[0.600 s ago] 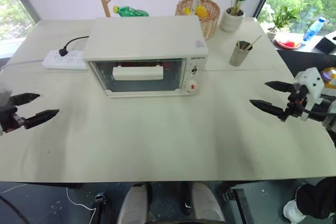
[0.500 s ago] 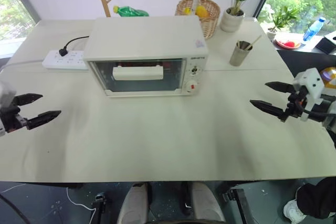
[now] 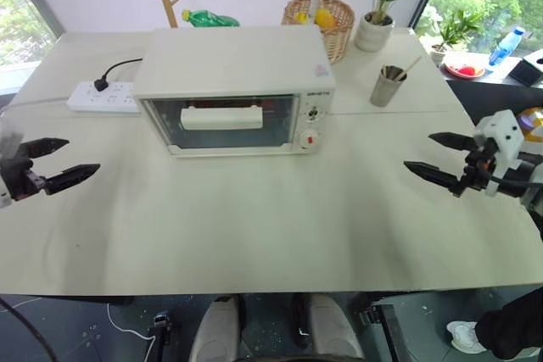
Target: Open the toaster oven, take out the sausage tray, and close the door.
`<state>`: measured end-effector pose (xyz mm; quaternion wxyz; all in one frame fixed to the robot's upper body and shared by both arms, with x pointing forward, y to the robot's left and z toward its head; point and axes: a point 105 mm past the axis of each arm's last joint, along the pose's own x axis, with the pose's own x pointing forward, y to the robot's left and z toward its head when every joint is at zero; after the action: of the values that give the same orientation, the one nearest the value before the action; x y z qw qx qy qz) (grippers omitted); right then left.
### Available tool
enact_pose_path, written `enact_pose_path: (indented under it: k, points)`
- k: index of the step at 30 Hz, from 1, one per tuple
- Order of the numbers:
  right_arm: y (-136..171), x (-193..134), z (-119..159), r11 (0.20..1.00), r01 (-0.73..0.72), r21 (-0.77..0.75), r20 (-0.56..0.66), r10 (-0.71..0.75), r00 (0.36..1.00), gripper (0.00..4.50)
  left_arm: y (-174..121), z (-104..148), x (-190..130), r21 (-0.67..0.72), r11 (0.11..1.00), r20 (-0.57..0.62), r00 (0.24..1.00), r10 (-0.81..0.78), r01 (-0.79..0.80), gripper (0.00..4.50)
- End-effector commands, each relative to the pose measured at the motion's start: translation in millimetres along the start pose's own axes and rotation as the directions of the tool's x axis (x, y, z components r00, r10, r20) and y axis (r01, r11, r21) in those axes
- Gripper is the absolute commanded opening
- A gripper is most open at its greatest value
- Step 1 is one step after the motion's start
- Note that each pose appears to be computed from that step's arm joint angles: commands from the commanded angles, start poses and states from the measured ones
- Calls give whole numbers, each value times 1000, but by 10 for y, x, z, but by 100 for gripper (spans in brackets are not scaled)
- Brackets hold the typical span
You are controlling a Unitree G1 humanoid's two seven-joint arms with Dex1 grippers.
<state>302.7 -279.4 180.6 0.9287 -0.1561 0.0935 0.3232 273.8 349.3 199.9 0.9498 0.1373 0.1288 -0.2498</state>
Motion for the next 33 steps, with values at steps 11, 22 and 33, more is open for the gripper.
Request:
enact_pose_path:
  k: [11, 22, 33]
  points:
    - [626, 127, 939, 949, -309, -66, 196, 316, 928, 448, -614, 855, 252, 159, 918, 127, 914, -385, 364, 450]
    - [1353, 949, 1039, 917, -395, -51, 204, 397, 895, 448, -729, 1112, 481, 248, 842, 106, 850, -516, 480, 450]
    - [1588, 1384, 1173, 901, -430, -65, 252, 432, 866, 448, -700, 1149, 447, 251, 839, 117, 845, -522, 484, 450]
